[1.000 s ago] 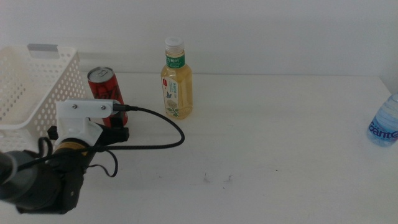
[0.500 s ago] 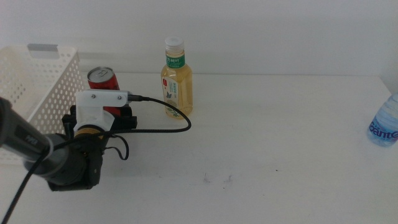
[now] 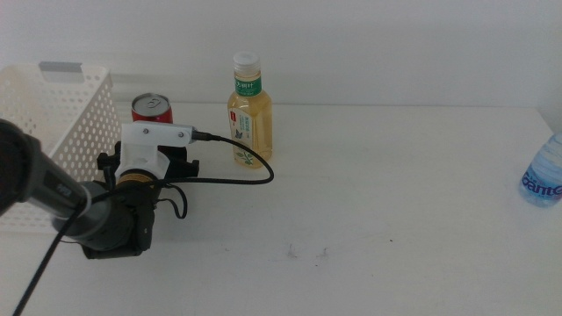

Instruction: Use arms to grab the bottles and put them into the dustbin to the left of the table.

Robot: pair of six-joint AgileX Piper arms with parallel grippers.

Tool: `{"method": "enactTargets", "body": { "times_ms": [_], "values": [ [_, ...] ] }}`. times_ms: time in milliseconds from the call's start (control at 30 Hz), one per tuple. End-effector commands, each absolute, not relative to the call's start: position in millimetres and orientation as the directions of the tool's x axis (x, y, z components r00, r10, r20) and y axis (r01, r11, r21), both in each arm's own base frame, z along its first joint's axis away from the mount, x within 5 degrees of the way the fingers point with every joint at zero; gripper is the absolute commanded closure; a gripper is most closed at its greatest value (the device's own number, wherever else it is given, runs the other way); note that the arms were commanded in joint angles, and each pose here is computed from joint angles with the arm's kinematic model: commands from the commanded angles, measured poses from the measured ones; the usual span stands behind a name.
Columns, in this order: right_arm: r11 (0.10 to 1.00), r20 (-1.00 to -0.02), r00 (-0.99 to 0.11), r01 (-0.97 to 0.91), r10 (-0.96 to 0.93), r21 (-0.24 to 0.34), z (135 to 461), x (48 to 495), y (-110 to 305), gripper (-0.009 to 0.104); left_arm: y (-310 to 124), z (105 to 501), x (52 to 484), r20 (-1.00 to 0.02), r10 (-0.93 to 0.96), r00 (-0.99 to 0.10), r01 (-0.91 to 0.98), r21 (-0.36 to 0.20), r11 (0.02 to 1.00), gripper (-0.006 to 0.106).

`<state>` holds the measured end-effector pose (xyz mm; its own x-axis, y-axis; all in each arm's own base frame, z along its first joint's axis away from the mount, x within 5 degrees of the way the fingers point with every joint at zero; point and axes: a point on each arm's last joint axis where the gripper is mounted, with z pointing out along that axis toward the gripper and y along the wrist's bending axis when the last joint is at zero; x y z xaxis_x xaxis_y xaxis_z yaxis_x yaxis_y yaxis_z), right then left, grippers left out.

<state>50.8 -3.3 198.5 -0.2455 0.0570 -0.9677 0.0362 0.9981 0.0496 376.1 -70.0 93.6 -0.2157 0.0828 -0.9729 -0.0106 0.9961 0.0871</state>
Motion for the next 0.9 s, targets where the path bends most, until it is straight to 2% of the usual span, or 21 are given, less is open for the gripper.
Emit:
{"method": "enactTargets", "body": {
  "times_ms": [0, 100, 167, 333, 433, 533, 633, 700, 867],
  "values": [
    [0.999, -0.970, -0.238, 0.040, 0.041, 0.033, 198, 51, -4, 0.008, -71, 113, 371, -0.983, 0.079, -0.166, -0.010, 0.082, 0.997, 0.065],
    [0.999, -0.970, -0.238, 0.040, 0.041, 0.033, 198, 51, -4, 0.008, -75, 137, 354, -0.981, 0.061, -0.183, 0.010, 0.060, 0.998, 0.089],
    [0.999, -0.970, -0.238, 0.040, 0.041, 0.033, 198, 51, -4, 0.008, -78, 156, 342, -0.970, 0.025, -0.241, 0.024, 0.020, 1.000, 0.102],
    [0.999, -0.970, -0.238, 0.040, 0.041, 0.033, 198, 51, -4, 0.008, -83, 194, 313, -0.882, -0.028, -0.470, 0.101, -0.085, 0.991, 0.102],
    [0.999, -0.970, -0.238, 0.040, 0.041, 0.033, 198, 51, -4, 0.008, -83, 216, 295, -0.832, -0.025, -0.554, 0.147, -0.127, 0.981, 0.102],
    [0.999, -0.970, -0.238, 0.040, 0.041, 0.033, 198, 51, -4, 0.008, -79, 233, 289, -0.735, 0.011, -0.678, 0.187, -0.158, 0.970, 0.102],
    [0.999, -0.970, -0.238, 0.040, 0.041, 0.033, 198, 51, -4, 0.008, -67, 252, 293, -0.621, 0.095, -0.778, 0.225, -0.135, 0.965, 0.102],
    [0.999, -0.970, -0.238, 0.040, 0.041, 0.033, 198, 51, -4, 0.008, -58, 271, 298, -0.595, 0.128, -0.793, 0.235, -0.107, 0.966, 0.102],
    [0.999, -0.970, -0.238, 0.040, 0.041, 0.033, 198, 51, -4, 0.008, -17, 332, 320, -0.561, 0.208, -0.801, 0.245, 0.010, 0.969, 0.102]
  ]
}}
